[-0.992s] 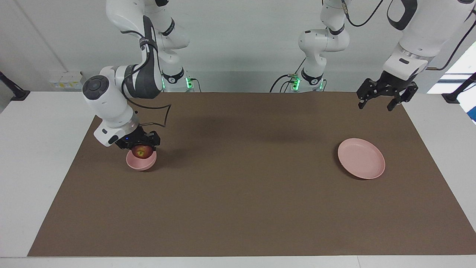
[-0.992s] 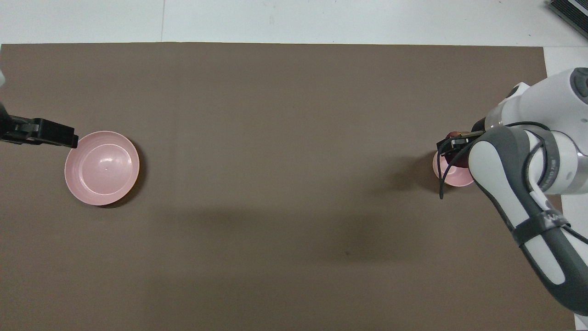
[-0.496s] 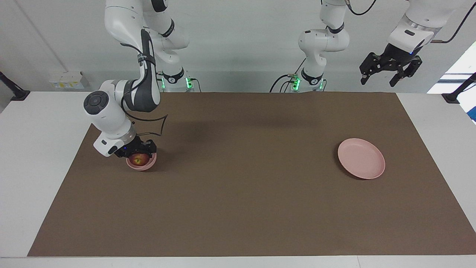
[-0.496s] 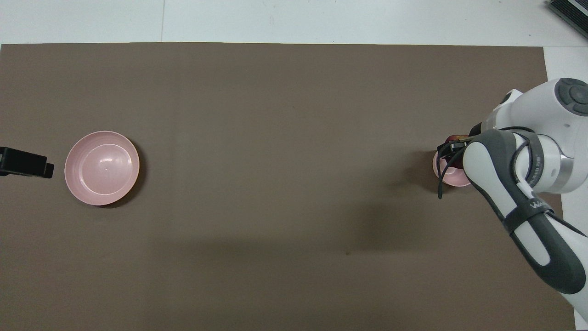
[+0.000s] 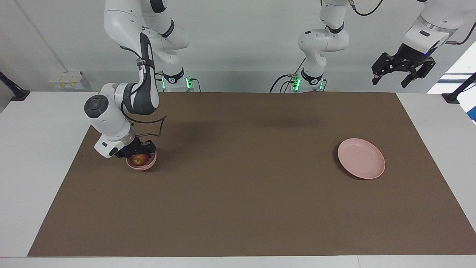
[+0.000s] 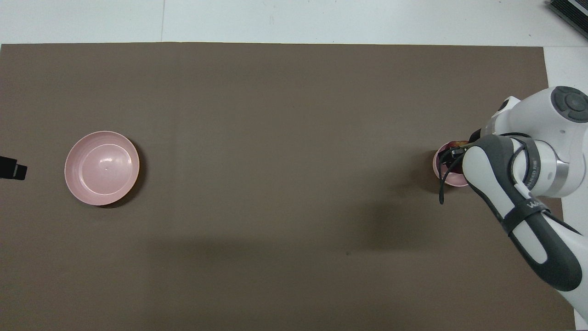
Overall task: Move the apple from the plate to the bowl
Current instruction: 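Lower the apple into the small pink bowl with the right gripper, then open the right gripper to release the apple into the bowl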
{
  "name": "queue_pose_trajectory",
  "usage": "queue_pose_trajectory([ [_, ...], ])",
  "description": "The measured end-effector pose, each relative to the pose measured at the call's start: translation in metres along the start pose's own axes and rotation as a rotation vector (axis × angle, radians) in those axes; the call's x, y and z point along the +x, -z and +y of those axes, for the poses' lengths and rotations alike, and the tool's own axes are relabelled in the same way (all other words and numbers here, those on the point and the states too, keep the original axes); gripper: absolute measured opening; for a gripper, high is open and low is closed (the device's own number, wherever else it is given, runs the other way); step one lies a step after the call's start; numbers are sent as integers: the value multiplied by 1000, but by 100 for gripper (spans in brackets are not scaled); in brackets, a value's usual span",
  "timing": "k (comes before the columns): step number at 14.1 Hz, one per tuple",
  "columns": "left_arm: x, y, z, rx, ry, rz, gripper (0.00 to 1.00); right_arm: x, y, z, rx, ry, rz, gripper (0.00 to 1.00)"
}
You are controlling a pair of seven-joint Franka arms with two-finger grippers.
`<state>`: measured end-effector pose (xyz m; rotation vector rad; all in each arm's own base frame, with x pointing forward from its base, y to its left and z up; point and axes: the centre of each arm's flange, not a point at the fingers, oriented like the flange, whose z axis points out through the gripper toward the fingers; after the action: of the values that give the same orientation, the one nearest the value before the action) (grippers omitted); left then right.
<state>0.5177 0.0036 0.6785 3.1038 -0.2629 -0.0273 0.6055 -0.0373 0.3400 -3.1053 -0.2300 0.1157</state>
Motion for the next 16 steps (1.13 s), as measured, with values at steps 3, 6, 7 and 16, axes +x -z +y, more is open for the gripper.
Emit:
queue_pose_trajectory([
  [3, 0, 0, 2, 0, -3, 0, 100, 2, -7, 3, -3, -4, 5, 79],
  [6, 0, 0, 2, 0, -4, 0, 100, 2, -13, 3, -2, -4, -3, 79],
  [7, 0, 0, 3, 0, -5, 0, 100, 2, -14, 3, -2, -4, -6, 79],
  [16, 1, 0, 5, 0, -10, 0, 100, 5, -24, 4, -4, -4, -5, 78],
])
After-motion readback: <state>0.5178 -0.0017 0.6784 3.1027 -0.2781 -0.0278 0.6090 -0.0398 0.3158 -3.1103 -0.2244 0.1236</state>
